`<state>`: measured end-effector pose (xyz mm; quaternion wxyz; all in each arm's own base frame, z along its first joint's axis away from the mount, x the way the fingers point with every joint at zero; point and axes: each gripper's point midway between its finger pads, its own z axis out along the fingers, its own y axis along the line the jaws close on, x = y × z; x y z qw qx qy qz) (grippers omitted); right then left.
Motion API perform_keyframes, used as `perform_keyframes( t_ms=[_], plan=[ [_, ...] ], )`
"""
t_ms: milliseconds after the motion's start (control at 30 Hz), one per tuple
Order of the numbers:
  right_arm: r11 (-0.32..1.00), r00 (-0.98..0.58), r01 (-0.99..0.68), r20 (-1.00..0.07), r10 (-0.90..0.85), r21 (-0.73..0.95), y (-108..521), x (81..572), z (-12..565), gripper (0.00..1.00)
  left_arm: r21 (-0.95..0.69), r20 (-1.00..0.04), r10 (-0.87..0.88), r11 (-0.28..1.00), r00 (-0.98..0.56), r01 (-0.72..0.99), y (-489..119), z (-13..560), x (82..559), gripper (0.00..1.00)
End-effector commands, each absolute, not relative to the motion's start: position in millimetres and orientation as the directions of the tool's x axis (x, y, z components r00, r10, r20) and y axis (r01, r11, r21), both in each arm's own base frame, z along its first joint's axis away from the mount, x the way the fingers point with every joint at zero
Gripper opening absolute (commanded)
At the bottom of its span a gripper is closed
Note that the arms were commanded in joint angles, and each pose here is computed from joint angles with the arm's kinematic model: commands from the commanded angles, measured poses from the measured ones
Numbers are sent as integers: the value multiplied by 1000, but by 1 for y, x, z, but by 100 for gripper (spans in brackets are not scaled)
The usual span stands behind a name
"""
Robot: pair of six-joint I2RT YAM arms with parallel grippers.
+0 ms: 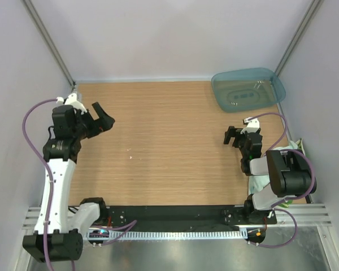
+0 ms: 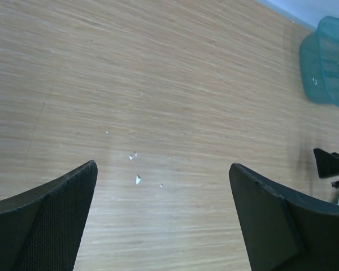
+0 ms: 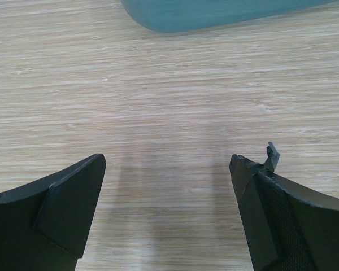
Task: Roll the towels
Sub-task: Grab a towel with the right arm
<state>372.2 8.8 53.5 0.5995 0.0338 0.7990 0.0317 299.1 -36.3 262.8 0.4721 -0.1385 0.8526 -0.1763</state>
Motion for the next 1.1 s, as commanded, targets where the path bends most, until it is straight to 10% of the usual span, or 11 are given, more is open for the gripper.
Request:
perform_keyframes(
  t_ms=[0,500,767,1067],
  plan=[
    [997,-190,15,-979,78,77,6,383,76,100,-435,-742,-368,900,-560,-17,-46,255,274,100],
    [992,-179,126,-983,32,9,3,380,117,100,-502,-738,-467,862,-487,-67,-51,224,266,100],
    [841,50,156,-855,516,517,11,337,278,100,-550,-703,-434,834,-563,43,-86,225,260,100],
    [459,-120,875,-849,515,154,-124,265,229,98,-524,-657,-367,850,-658,50,-98,206,257,100]
  ],
)
